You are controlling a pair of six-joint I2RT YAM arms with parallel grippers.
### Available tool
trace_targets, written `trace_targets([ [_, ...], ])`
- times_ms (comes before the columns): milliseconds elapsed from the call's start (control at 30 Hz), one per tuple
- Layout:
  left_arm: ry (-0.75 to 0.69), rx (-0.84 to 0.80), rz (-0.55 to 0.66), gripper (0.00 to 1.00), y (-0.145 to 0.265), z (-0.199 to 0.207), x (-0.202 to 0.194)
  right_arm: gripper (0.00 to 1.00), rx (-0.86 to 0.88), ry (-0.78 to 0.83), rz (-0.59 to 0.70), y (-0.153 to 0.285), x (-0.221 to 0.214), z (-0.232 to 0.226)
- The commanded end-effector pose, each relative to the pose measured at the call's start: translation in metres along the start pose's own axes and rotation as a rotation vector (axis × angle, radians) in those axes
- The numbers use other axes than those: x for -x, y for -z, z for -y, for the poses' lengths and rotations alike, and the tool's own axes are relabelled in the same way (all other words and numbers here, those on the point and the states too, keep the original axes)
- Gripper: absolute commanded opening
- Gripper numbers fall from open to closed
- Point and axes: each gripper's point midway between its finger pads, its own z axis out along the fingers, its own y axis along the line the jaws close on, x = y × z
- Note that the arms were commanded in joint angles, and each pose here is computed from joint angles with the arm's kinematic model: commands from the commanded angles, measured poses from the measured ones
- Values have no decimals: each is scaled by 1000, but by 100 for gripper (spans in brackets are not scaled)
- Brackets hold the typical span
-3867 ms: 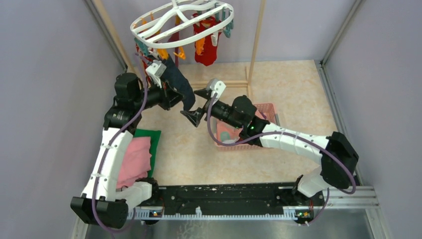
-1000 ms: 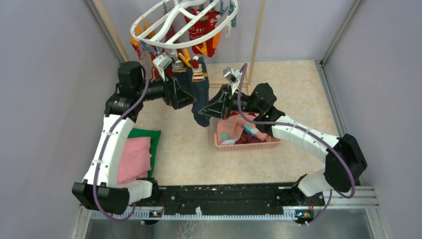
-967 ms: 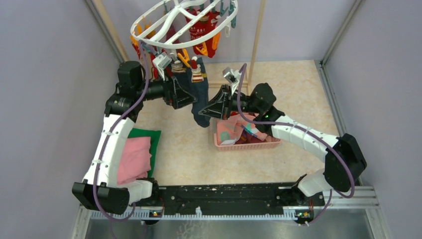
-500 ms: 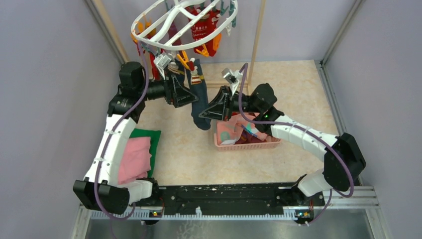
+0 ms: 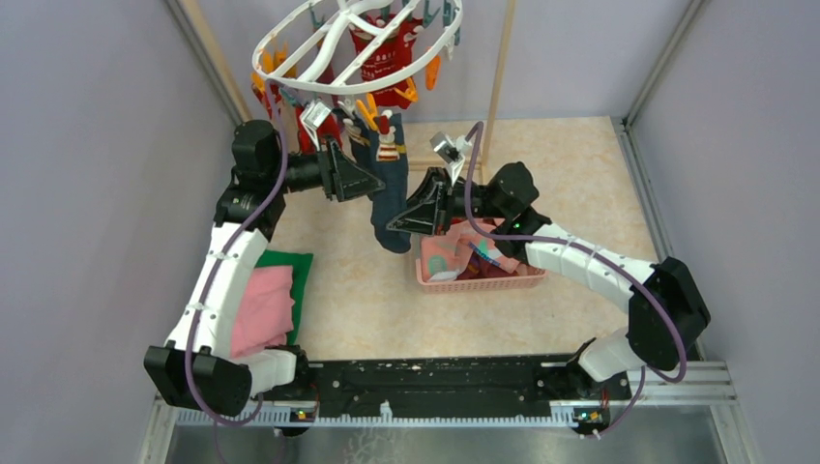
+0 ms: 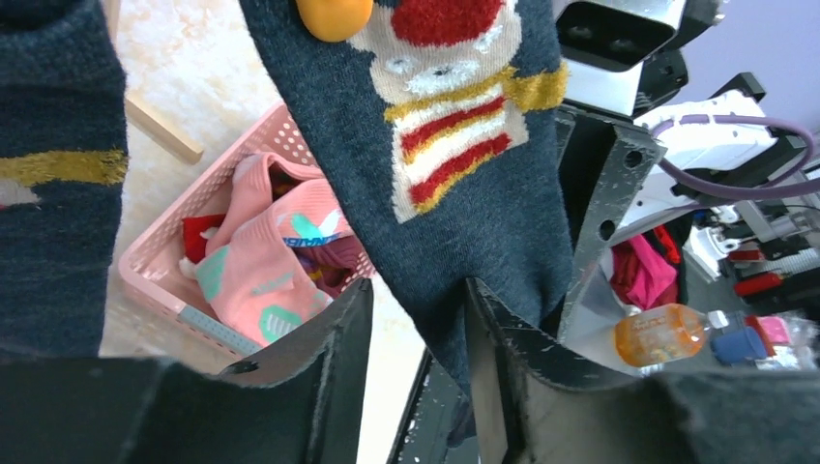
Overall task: Remove the socks clipped to the hanger
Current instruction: Remove the sock from the hanger.
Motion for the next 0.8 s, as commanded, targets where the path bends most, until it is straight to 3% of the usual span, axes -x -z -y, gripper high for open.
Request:
trace_targets([
  [0,-11,-73,20,50,1,18,7,17,11,63,13,-4,13,-4],
  [67,-12,-81,19,39,1,19,7,18,10,57,16,-4,13,-4],
  [167,-16,-84,21,5,1,20,6,30,-12,63,18,-5,17,-2],
  [200,-15,-81,21,0,1,20,6,36,-48,68,14,-4,17,4],
  [267,-27,-72,25,0,2,20,7,57,-154,109,29,1,25,15],
  [300,-35,-58,29,0,2,18,8,92,-212,146,45,5,32,19],
  [333,-39,-40,32,0,2,16,9,98,-276,174,59,10,39,25],
  [533,-45,56,46,0,1,-2,10,99,-617,345,159,47,97,41],
  [667,-59,103,49,0,-1,-11,11,99,-801,339,216,66,128,52],
  [767,-55,105,43,0,-3,-12,8,99,-789,400,213,61,146,47],
])
